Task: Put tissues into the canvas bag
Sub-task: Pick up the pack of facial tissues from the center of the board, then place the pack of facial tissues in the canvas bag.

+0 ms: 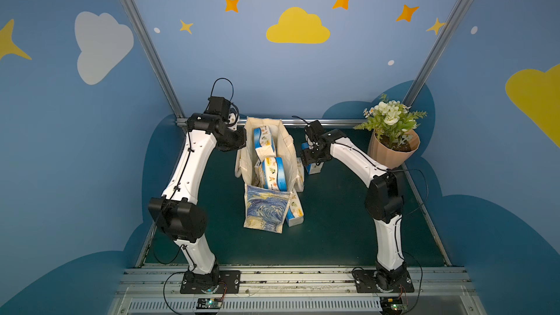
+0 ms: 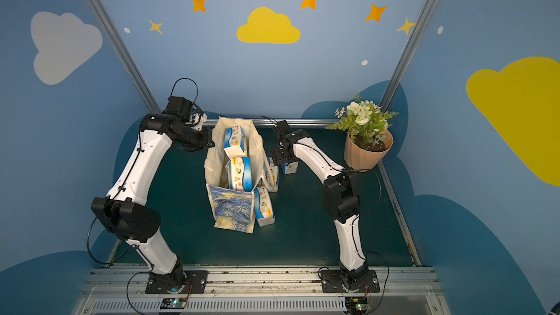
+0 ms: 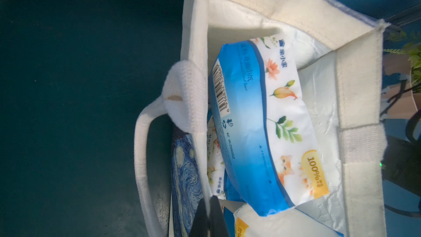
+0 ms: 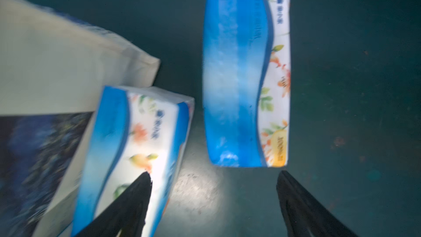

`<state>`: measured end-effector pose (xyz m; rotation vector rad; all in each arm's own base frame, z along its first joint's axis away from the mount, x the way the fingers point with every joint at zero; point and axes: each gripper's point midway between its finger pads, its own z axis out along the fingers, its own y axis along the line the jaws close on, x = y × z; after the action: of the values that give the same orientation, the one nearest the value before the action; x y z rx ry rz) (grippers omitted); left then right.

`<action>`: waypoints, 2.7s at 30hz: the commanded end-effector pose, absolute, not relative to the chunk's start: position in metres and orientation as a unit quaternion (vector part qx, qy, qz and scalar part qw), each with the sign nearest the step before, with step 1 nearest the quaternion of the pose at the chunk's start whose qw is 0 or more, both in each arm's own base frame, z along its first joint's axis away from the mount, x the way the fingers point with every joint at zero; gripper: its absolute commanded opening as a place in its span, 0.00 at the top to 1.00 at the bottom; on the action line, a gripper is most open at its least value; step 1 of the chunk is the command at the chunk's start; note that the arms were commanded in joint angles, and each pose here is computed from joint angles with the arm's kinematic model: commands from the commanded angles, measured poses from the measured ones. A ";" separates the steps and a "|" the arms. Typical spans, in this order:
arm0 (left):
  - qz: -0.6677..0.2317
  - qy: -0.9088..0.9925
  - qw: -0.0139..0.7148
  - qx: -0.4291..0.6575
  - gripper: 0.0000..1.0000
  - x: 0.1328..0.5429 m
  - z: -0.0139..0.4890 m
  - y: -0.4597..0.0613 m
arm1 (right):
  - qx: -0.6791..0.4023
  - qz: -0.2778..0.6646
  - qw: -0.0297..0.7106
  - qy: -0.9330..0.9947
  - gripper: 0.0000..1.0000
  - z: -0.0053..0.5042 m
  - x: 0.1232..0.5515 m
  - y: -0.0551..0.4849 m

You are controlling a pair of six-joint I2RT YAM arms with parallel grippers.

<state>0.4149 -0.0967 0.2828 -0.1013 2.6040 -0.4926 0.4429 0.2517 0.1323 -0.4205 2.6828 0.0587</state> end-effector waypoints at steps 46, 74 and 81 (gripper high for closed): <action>-0.180 0.950 0.253 -0.035 0.96 0.427 0.294 -0.097 | -0.097 0.060 0.302 0.946 0.66 0.244 0.455 0.197; -0.164 0.942 0.289 -0.039 0.96 0.416 0.310 -0.090 | -0.262 0.460 0.193 0.826 0.66 0.397 0.252 0.389; -0.165 0.941 0.293 -0.044 0.96 0.414 0.308 -0.089 | -0.281 0.461 0.153 0.828 0.66 0.384 0.234 0.410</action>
<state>0.4132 -0.0908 0.2896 -0.1192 2.5788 -0.4445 0.2416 0.4021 0.3770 -0.7757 2.3882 1.2752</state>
